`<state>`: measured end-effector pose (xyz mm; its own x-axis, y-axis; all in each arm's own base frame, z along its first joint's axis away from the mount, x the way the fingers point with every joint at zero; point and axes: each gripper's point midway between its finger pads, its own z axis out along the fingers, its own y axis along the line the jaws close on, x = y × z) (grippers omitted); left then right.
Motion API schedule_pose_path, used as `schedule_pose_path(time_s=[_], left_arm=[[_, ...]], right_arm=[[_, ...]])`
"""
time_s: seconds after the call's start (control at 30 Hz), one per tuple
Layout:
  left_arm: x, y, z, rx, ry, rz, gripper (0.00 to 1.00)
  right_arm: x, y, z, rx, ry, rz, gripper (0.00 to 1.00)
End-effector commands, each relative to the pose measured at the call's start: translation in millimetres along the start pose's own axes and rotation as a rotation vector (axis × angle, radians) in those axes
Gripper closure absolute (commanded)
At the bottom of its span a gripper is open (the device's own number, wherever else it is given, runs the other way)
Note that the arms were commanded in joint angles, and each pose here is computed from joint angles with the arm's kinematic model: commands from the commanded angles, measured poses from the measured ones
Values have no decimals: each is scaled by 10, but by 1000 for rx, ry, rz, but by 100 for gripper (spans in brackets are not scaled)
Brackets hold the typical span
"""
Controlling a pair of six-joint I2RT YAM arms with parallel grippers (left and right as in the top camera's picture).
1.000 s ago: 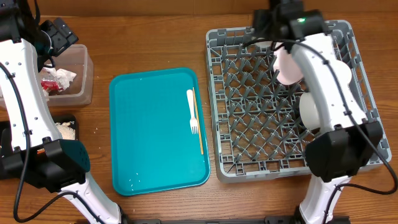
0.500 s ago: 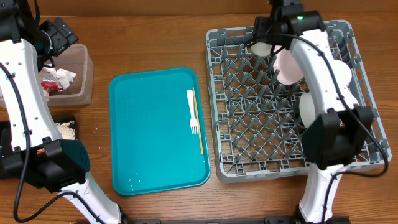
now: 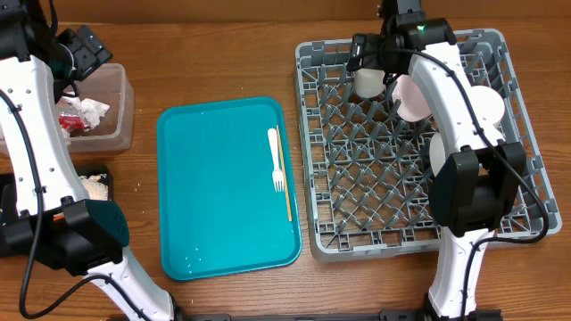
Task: Sort waste into correct bins and load items into the dishwasher rack
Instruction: 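Lift the cup and carry it right into the back of the rack, then move the right gripper left over the teal tray to the wooden stick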
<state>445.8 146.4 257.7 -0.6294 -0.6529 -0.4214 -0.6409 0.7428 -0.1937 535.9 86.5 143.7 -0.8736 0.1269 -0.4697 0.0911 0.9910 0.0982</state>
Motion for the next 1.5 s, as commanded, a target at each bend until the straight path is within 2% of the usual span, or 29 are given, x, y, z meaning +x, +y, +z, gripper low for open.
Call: schedule_pose_path(time_s=[0.0, 0.17, 0.27, 0.4, 0.5, 0.67, 0.8, 0.87, 1.07, 1.2, 1.47], left_arm=[[13, -12, 33, 1, 9, -5, 0], [13, -12, 33, 1, 9, -5, 0], [13, -12, 33, 1, 9, -5, 0], [13, -12, 33, 1, 10, -5, 0], [13, -12, 33, 1, 9, -5, 0], [13, -12, 33, 1, 9, -5, 0], [13, -12, 33, 1, 9, -5, 0], [13, -12, 33, 1, 9, -5, 0], [13, -12, 33, 1, 9, -5, 0], [13, -12, 33, 1, 10, -5, 0], [12, -12, 33, 1, 9, -5, 0]], right_arm=[[-31, 51, -147, -16, -14, 0, 0], [-118, 200, -617, -75, -74, 31, 0], [-139, 444, -1066, -194, -115, 18, 0], [43, 920, -1567, -406, -95, -43, 0], [285, 1200, -1685, -482, -30, -90, 0], [862, 1594, -1487, -450, 134, -194, 0], [1280, 1939, -1272, -417, 217, -282, 0], [1433, 2037, -1135, -365, 244, -272, 0], [1763, 2175, -697, -187, 278, -192, 0], [1909, 2263, -484, -168, 307, -188, 8], [2116, 2245, -52, -103, 365, -159, 10]])
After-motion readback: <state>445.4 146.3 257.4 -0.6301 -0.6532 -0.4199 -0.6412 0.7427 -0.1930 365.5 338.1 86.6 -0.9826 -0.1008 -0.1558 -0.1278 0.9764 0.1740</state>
